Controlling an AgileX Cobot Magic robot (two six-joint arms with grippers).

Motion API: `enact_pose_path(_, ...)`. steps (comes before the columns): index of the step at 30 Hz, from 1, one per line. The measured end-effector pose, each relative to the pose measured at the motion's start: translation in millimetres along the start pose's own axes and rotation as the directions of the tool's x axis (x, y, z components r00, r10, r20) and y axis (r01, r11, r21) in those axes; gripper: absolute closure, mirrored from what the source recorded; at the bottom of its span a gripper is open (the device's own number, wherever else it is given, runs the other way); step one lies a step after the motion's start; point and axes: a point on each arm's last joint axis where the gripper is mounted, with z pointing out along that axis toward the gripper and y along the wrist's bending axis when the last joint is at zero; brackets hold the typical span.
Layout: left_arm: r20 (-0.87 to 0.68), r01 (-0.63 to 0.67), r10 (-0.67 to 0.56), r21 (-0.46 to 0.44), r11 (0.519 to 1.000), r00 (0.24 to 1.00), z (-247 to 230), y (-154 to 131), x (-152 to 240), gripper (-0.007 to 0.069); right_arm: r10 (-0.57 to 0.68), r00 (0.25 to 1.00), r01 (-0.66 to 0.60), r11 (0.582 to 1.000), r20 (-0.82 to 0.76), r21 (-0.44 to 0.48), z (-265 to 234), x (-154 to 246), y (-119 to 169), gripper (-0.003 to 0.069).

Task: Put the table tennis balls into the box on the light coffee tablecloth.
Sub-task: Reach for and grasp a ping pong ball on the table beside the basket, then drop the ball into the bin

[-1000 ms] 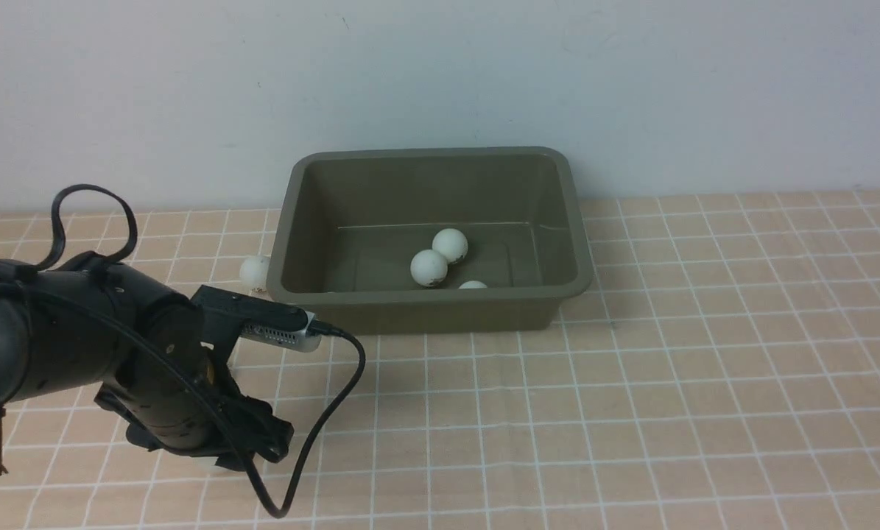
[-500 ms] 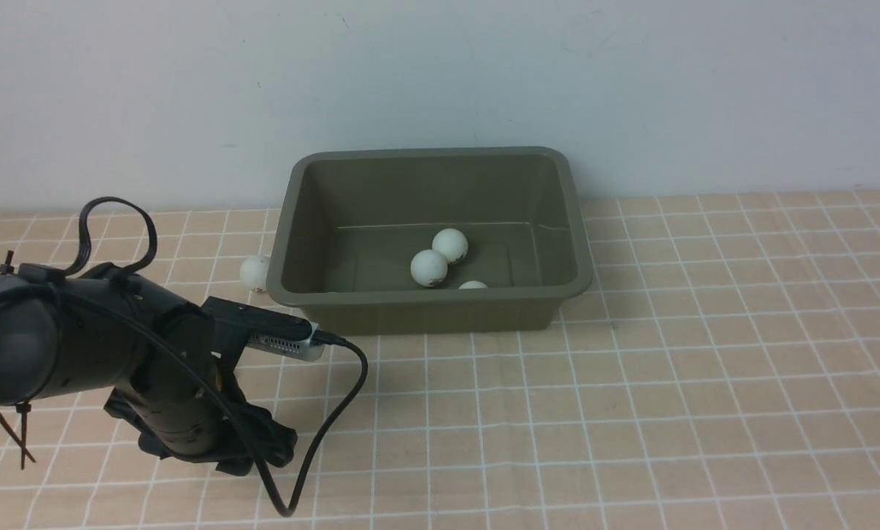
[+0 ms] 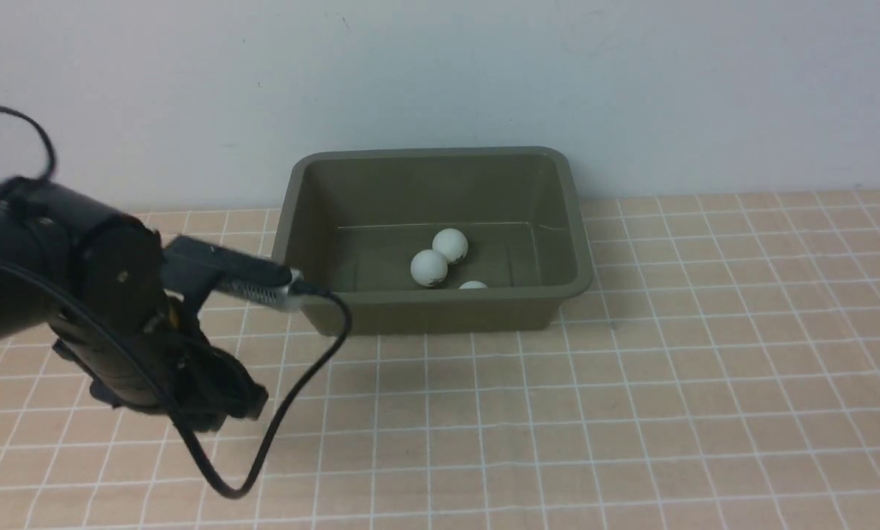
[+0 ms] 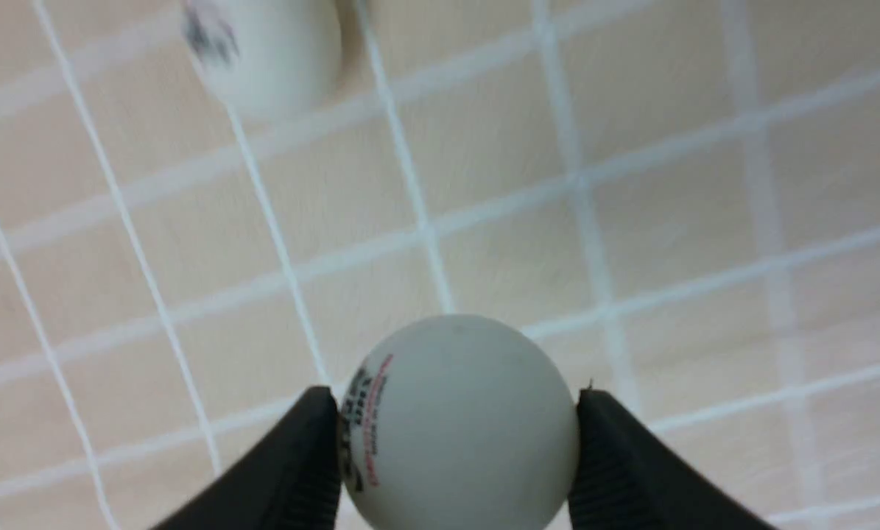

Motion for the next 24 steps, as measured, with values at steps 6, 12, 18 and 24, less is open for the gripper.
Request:
enact_pose_path(6,0.321,-0.022,-0.01,0.096,0.995,0.947,-47.3,-5.9,-42.8,0.0304,0.0,1.0,0.0,1.0,-0.002,0.0,0.0,0.2,0.0,0.0675)
enact_pose_path(12,0.34,-0.034,-0.018,0.147,0.988,0.94,-26.6,-13.7,-83.4,0.0304,-0.002,1.0,0.002,1.0,-0.002,0.0,0.0,0.2,0.0,0.0675)
enact_pose_path(18,0.305,-0.044,-0.014,0.185,0.982,0.952,21.0,-22.6,-128.8,0.0304,-0.003,1.0,0.003,1.0,-0.003,0.0,0.0,0.3,0.0,0.0675)
enact_pose_path(24,0.336,0.011,-0.079,0.201,0.98,0.939,37.7,-24.1,-145.0,0.0304,-0.004,1.0,0.004,1.0,-0.028,0.001,0.0,2.6,-0.1,0.0675)
